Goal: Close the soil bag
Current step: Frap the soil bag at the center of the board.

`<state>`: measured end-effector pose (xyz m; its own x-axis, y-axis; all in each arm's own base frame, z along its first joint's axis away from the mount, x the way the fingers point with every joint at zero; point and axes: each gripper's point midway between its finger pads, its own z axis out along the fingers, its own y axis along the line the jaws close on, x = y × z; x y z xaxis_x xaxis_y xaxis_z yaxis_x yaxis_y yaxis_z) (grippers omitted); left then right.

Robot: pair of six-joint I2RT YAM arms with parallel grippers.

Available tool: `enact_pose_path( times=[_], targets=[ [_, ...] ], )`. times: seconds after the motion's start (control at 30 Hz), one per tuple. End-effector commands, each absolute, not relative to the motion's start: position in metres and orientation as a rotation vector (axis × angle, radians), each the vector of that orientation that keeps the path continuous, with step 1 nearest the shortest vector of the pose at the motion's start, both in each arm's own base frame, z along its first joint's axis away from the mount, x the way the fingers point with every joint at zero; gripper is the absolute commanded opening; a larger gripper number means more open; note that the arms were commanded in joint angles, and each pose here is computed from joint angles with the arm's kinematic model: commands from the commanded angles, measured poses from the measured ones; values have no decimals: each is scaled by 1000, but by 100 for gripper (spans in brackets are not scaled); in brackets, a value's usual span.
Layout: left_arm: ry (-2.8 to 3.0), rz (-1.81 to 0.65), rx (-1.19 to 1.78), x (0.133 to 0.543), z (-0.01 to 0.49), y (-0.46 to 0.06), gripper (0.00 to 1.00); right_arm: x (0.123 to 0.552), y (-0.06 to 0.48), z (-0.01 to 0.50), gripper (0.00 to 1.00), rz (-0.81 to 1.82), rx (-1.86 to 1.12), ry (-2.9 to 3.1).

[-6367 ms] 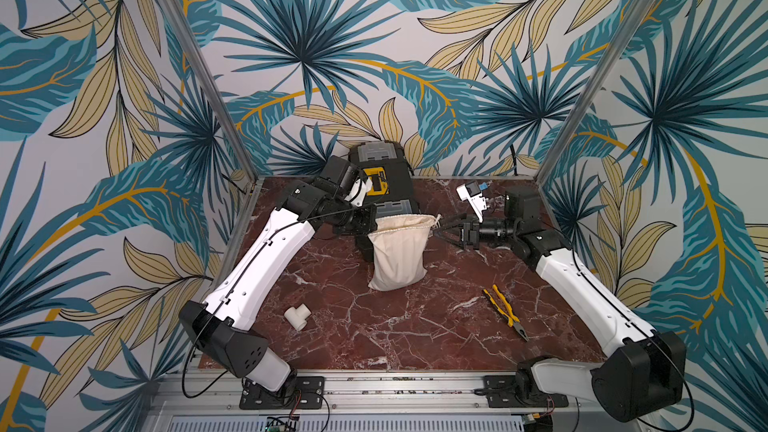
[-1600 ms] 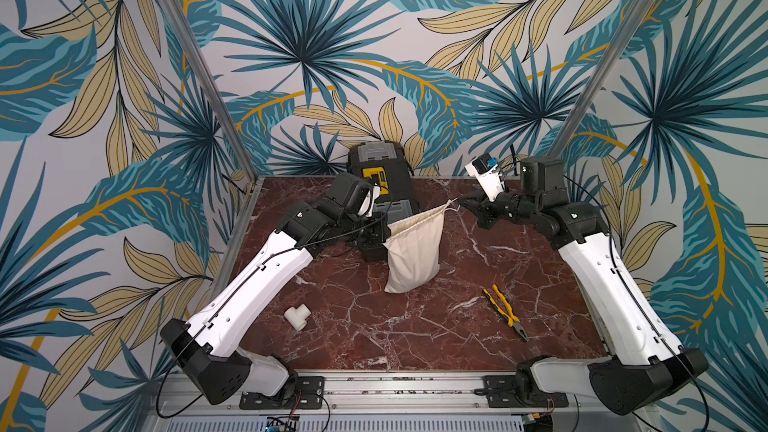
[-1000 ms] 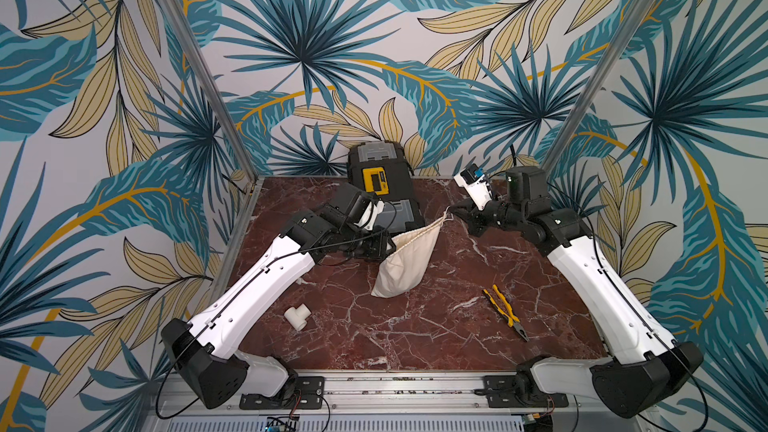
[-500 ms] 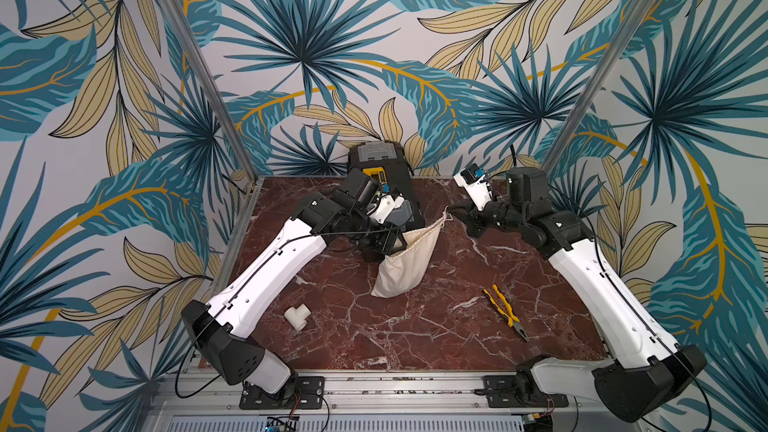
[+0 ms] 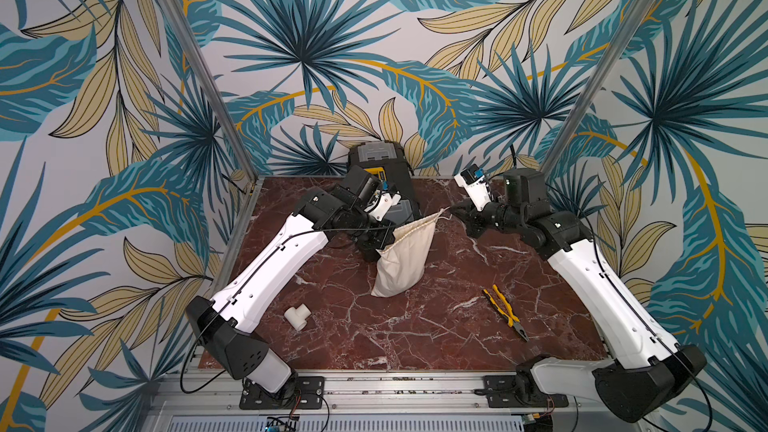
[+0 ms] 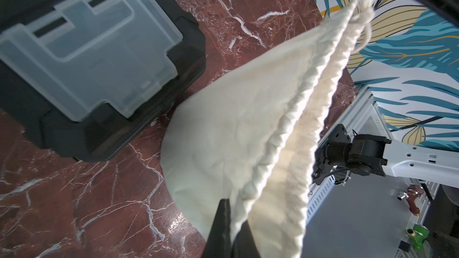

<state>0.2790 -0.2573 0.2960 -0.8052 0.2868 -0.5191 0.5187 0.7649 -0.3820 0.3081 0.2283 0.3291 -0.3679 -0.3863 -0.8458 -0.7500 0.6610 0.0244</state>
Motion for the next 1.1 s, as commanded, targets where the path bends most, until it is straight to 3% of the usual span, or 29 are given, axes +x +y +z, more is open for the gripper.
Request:
enact_pose_path(
  times=[0.0,0.33,0.7,1.07],
  targets=[
    [2545,-619,466,269,303,-223,0,318,192,355,0,338,-710,1995],
    [2556,-638,298,249,302,-204,0,335,165,378,0,163,-569,2004],
    [2569,-573,255,242,295,-188,0,343,150,328,0,-41,-684,2165],
    [2569,-615,245,245,295,-196,0,345,151,290,0,-43,-688,2210]
  ],
)
